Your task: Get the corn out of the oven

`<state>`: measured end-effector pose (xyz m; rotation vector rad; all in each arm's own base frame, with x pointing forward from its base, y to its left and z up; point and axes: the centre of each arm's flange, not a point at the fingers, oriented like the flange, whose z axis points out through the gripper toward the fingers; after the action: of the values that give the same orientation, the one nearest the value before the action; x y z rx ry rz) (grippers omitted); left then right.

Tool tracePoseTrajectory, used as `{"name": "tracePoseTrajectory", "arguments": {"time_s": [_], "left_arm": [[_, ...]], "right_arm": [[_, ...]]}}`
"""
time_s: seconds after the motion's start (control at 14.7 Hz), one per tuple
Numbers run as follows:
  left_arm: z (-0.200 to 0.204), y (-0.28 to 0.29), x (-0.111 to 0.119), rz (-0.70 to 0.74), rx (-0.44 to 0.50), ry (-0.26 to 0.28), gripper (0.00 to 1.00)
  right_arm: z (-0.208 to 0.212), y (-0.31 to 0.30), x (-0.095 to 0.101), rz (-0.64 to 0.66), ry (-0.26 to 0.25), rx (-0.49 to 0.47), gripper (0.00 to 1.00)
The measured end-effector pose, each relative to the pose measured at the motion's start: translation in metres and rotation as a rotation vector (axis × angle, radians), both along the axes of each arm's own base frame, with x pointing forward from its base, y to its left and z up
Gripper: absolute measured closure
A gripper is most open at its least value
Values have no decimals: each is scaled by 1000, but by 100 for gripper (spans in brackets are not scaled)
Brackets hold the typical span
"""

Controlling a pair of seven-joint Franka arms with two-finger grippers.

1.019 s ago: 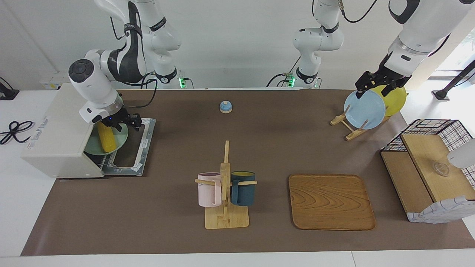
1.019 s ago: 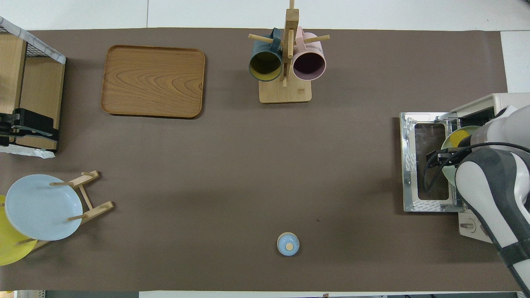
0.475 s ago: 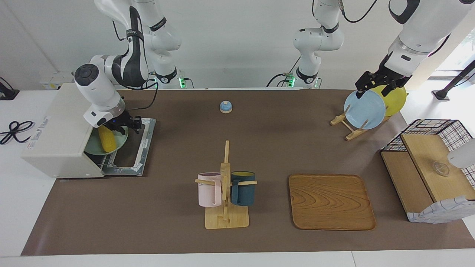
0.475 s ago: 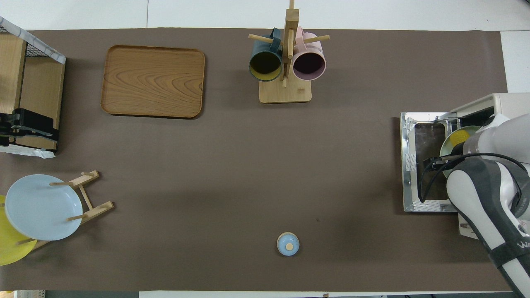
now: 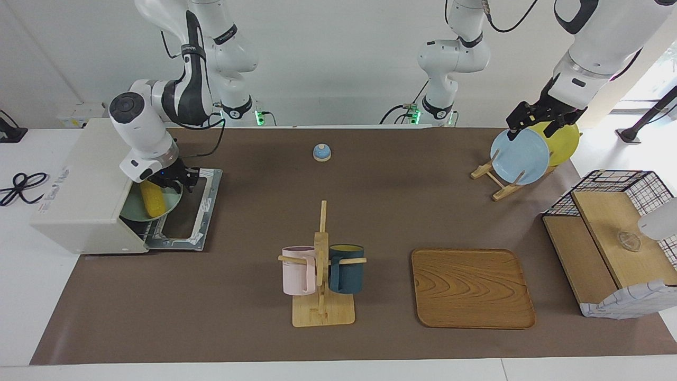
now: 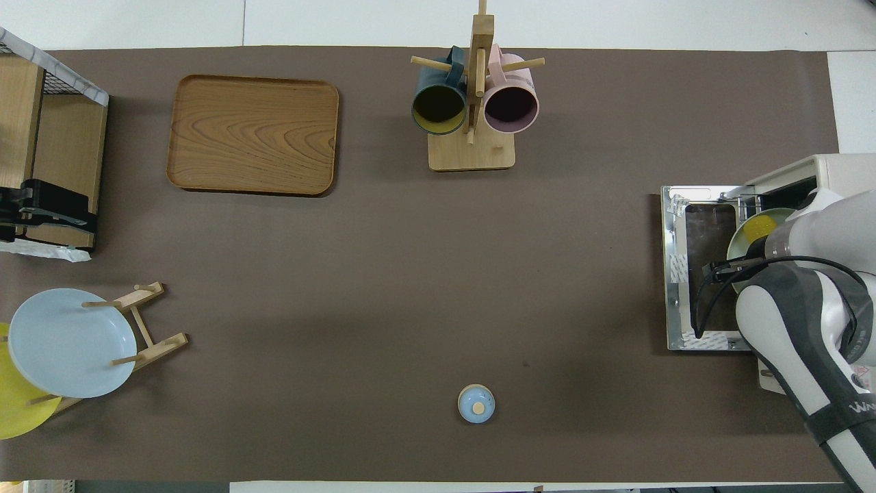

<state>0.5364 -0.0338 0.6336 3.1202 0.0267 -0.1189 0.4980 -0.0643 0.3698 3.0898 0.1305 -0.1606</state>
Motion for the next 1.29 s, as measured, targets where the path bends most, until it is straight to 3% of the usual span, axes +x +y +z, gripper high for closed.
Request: {"name": "tracePoseTrajectory", "arguments": {"time_s": [0.07,0.14,0.41,0.61,0.82,1.29], "left_arm": [[0,0,0,0,0,0,0],[0,0,0,0,0,0,0],[0,0,0,0,0,0,0],[0,0,0,0,0,0,0],[0,0,0,0,0,0,0],[0,0,0,0,0,0,0]], "right_arm": [[1,-2,0,2,-2,0,94],[5,-1,0,11,-8,-5,96],[25,14,5,61,24,-30,96],[61,61,22,147,53,-54,97],[76,117,31,167,52,-77,97],[81,261,13,143,14,-137,97]]}}
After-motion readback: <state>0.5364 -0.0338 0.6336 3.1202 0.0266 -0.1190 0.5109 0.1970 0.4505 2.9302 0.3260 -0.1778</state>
